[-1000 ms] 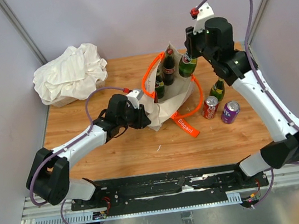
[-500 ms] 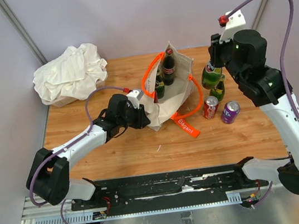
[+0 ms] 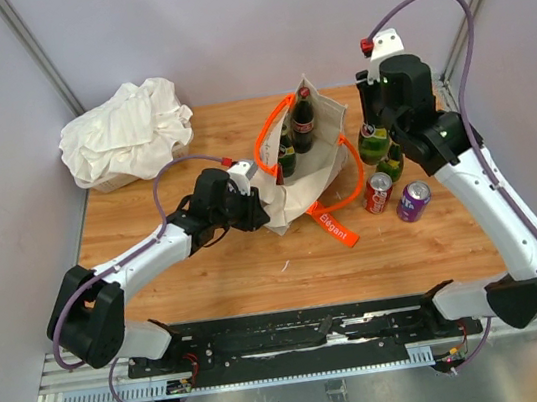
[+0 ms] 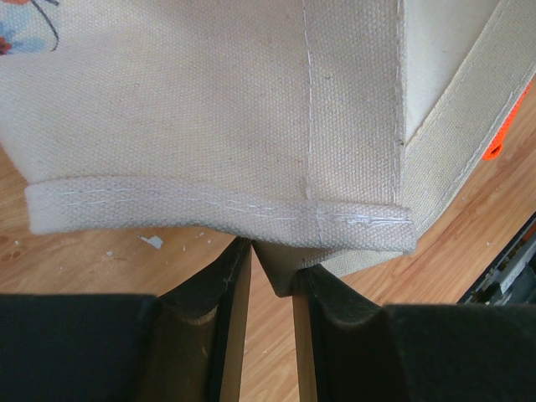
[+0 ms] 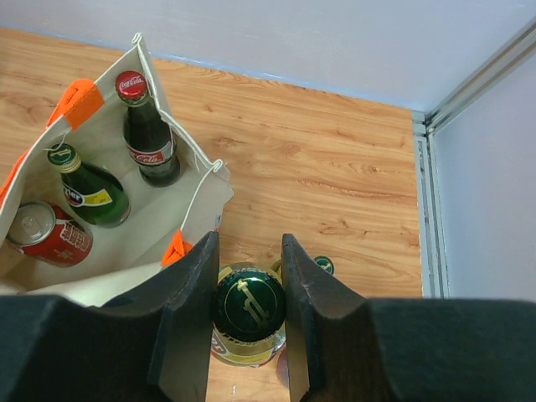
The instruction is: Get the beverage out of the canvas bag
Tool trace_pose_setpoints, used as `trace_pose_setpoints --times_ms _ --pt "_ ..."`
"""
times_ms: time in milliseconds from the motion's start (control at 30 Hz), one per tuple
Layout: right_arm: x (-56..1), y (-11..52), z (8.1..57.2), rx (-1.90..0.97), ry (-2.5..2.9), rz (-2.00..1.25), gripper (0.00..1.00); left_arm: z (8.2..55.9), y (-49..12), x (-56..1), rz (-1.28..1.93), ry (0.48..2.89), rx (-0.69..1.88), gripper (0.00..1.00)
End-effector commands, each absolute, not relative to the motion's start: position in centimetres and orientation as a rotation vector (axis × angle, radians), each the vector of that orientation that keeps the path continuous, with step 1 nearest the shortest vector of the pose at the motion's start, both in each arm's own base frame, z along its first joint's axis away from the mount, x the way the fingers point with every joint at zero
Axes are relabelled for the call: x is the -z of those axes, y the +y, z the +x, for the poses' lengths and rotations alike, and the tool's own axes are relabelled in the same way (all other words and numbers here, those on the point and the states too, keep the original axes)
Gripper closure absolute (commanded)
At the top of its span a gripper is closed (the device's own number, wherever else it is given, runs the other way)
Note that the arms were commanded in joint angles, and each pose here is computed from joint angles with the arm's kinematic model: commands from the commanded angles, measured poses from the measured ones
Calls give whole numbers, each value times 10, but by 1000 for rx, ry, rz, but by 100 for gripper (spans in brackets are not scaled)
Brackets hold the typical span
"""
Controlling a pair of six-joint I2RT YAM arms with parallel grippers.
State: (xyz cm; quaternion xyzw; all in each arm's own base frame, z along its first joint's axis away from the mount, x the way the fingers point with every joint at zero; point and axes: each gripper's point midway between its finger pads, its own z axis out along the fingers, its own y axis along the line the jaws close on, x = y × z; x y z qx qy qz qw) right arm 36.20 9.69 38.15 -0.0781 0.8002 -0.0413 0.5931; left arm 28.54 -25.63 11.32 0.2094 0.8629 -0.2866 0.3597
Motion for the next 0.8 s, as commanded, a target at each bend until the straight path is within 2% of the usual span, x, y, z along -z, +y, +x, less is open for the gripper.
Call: trace_pose_setpoints --times_ms 0,433,767 --pt "-434 90 386 93 1677 -86 99 283 -251 -107 542 2253 694 72" --pt "-419 68 452 86 1679 -2 99 285 -252 -107 535 2258 698 72" --pt "-376 59 496 77 1728 12 99 286 -253 -108 516 2259 700 72"
